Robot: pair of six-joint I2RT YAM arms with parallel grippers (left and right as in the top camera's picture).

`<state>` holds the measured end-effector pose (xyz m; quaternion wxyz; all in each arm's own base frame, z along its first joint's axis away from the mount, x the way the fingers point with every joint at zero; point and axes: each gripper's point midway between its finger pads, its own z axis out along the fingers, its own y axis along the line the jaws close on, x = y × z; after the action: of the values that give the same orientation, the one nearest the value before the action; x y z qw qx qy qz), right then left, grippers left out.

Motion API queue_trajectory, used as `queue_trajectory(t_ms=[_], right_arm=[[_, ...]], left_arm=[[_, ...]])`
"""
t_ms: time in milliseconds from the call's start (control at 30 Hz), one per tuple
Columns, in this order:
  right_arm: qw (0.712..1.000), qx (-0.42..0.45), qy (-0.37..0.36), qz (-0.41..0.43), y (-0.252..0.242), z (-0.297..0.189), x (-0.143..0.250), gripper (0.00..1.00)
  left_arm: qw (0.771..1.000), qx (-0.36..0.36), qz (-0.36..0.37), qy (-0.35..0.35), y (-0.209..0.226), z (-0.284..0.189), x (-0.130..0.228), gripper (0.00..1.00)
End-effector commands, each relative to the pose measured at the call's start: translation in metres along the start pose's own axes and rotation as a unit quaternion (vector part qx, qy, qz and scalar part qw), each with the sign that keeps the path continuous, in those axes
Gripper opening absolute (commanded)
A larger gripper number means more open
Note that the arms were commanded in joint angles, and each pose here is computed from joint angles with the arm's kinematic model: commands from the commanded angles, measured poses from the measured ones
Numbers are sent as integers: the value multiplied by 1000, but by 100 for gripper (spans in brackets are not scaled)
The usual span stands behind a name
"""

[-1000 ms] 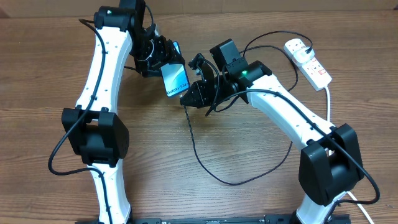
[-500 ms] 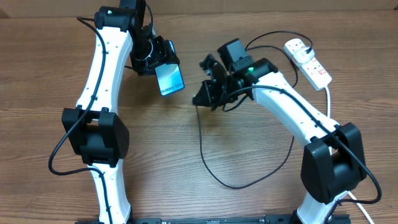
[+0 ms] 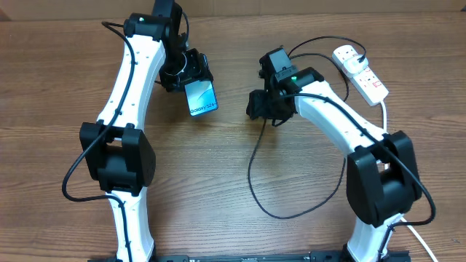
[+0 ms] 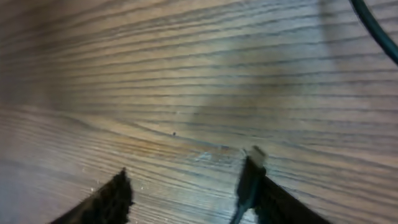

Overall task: Plug charger to phone and switch on socket
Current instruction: 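Lift the cable tip toward the phone's bottom port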

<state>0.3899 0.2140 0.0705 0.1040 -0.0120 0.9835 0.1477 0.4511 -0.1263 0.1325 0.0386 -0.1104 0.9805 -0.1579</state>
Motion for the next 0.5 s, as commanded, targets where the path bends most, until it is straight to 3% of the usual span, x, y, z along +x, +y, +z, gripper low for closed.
queue_trajectory(t_ms=[0,167,367,467], right_arm=[[999,-41,-4,8,10,-11,-10,68],[992,-124,4,31,40,-23,-17,73],[992,-46,-76,91,8,-46,-62,81],[983,81,-127,105,-33,-69,-77,84]], left_arm=[[1000,5,-7,-3,-2,-3,0,4],[998,6,-56,-3,-2,-3,0,5],[996,5,-85,-4,0,-4,-2,4],[996,5,-85,-3,1,-4,-2,4]])
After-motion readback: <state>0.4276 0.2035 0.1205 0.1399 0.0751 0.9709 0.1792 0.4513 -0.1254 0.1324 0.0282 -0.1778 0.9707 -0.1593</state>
